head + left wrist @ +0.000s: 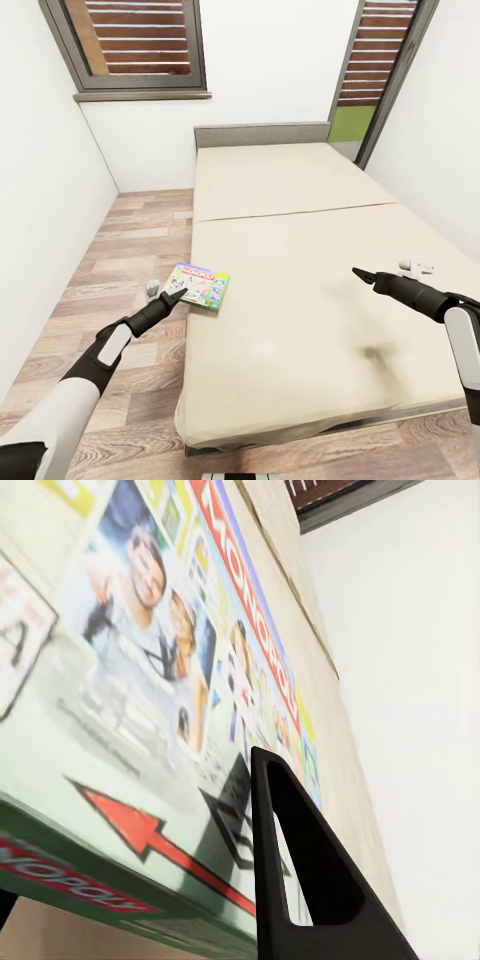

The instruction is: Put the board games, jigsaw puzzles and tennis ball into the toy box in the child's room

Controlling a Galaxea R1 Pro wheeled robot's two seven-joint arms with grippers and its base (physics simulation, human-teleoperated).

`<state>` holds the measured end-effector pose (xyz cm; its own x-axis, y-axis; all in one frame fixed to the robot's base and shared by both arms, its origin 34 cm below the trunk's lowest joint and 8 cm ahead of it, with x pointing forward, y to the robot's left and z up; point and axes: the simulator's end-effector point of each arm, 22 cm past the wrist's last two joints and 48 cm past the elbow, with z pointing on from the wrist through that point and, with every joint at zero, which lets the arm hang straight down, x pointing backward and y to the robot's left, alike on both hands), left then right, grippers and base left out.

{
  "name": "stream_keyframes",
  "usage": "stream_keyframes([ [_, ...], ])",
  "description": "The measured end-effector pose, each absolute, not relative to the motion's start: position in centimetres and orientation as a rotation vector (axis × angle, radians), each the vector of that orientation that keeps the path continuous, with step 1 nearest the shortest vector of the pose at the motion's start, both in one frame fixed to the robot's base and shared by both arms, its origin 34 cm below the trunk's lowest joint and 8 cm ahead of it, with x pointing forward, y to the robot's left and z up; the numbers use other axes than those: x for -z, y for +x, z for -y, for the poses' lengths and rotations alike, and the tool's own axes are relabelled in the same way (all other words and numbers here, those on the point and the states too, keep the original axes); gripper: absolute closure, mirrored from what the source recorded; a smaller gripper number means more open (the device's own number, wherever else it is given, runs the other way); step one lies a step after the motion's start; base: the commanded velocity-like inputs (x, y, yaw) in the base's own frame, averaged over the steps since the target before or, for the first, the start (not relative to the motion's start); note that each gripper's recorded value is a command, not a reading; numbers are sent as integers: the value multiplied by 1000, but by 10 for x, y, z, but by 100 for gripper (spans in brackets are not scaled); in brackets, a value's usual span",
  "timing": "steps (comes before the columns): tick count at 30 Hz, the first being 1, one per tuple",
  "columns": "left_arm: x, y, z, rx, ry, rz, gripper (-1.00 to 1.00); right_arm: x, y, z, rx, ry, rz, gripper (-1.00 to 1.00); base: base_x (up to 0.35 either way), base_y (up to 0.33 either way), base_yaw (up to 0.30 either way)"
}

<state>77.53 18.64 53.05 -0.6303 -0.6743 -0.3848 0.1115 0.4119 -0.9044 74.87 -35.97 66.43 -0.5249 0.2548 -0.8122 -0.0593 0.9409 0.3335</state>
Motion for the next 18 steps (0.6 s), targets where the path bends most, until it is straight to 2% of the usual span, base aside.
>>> stream_keyframes([
  [18,-551,775,-187,1280,-431,-1866,100,-664,749,359,-396,137,-2090,-100,0,0,0],
])
